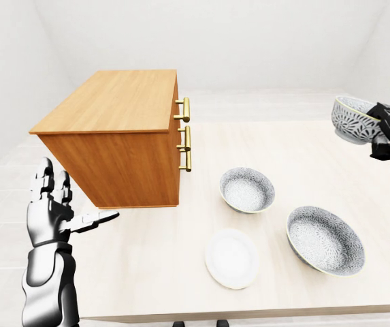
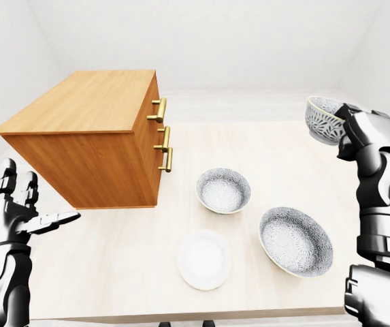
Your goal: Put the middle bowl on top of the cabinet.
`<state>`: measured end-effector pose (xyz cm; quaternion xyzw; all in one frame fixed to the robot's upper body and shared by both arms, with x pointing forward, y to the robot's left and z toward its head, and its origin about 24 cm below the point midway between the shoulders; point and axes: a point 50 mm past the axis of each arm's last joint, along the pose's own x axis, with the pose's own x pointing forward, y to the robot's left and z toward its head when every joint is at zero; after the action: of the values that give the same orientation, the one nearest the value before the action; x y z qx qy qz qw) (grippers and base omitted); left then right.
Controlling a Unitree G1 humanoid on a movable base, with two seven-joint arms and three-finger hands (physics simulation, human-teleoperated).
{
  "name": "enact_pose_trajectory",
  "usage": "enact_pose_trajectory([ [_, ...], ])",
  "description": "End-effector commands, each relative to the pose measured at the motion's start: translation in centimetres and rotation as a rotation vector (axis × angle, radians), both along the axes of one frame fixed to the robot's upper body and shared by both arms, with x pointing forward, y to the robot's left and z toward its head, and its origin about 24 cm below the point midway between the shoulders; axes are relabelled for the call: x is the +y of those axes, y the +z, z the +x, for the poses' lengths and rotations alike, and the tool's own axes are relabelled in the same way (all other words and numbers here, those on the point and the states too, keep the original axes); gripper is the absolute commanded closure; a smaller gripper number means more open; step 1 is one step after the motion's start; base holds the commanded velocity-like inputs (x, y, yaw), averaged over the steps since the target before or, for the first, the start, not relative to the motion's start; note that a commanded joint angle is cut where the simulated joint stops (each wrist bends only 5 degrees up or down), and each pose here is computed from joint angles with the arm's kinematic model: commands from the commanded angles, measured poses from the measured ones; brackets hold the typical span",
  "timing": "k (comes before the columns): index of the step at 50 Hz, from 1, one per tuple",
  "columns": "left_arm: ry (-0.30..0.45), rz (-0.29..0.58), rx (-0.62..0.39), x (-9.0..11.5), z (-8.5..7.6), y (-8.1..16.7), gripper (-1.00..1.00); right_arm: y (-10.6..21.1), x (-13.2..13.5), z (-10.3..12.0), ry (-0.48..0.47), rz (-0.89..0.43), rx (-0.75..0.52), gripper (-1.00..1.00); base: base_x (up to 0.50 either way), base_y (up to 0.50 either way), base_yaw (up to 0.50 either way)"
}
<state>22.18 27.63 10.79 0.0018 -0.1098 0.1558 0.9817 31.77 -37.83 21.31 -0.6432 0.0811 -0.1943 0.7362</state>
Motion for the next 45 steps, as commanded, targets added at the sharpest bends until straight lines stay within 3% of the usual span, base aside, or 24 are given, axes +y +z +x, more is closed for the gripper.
enact_pose_trajectory([
  [1,-0.018,-0.004,0.021,-0.1,0.0,-0.5,-1.00,6.3,3.4,1.5,0.077,-0.054,-0.077,1.00,0.00,0.00,0.00],
  [13,-0.021,0.011,-0.005,0.0,-0.3,0.2,-1.00,11.0,7.1,3.6,0.161,-0.036,-0.120,1.00,0.00,0.00,0.00],
  [45,-0.022,0.007,0.000,-0.1,-0.6,0.0,-1.00,15.4,12.7,4.9,0.325,0.056,-0.184,1.00,0.00,0.00,0.00],
])
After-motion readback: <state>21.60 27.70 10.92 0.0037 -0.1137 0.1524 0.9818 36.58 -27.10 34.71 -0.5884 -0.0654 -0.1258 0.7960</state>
